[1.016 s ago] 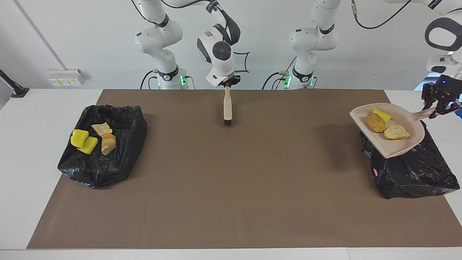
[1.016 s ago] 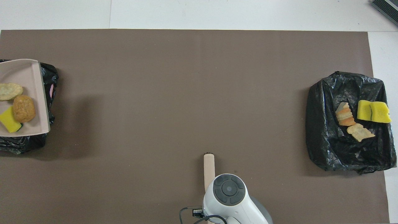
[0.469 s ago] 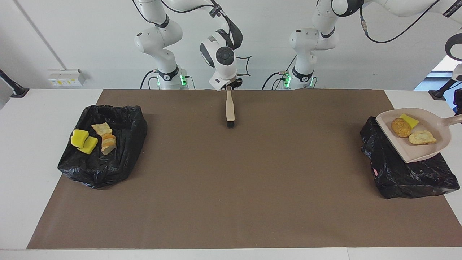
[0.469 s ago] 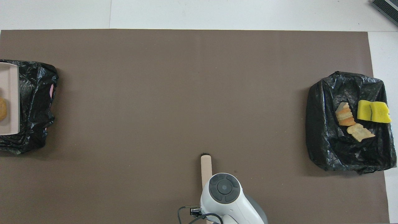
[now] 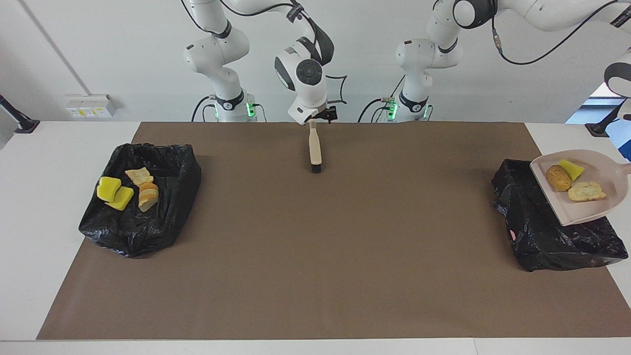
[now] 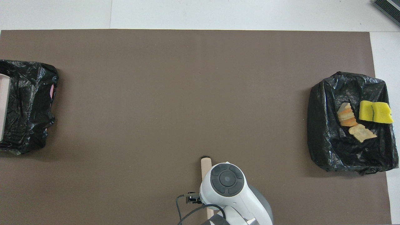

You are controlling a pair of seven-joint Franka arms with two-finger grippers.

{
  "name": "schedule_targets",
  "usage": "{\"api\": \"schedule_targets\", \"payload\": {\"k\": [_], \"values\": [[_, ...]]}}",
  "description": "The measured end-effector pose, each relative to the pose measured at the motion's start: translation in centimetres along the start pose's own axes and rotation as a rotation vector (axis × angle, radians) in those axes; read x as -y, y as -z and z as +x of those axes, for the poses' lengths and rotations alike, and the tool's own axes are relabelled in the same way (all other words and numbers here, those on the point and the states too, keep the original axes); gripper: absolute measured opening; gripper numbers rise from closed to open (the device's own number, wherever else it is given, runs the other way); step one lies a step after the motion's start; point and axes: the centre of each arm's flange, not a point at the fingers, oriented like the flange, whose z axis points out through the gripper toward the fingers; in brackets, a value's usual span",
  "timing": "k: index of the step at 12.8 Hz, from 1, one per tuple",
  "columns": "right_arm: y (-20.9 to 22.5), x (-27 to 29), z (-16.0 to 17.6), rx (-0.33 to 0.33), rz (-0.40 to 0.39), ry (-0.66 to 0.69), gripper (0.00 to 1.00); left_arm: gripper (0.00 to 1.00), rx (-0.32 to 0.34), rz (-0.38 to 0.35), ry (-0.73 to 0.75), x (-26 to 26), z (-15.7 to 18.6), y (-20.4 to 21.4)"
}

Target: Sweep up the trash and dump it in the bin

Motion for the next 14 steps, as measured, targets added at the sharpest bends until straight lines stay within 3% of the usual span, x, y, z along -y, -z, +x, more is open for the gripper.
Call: {"api": "schedule_targets", "payload": {"k": [4, 8, 11, 14], "values": [[6.3, -5.2, 6.2, -0.156, -0.03, 0.014, 1.0, 0.33, 0.137, -0.031, 0.0, 2.2, 2.8, 0.6], [12.4, -9.4, 9.9, -0.299, -0.08, 0.007, 1.0, 0.33, 0.266, -0.059, -0.057, 2.6, 2.8, 1.1], [16.3, -11.6, 11.4, -0.365, -0.072, -0.033, 1.0, 0.33, 0.35, -0.058, -0.099, 3.4, 3.6, 1.9], [21.5, -15.9, 12.1, -0.358, -0.076, -0.07, 1.0, 0.33, 0.446, -0.045, -0.114, 4.7, 5.4, 3.0]]}}
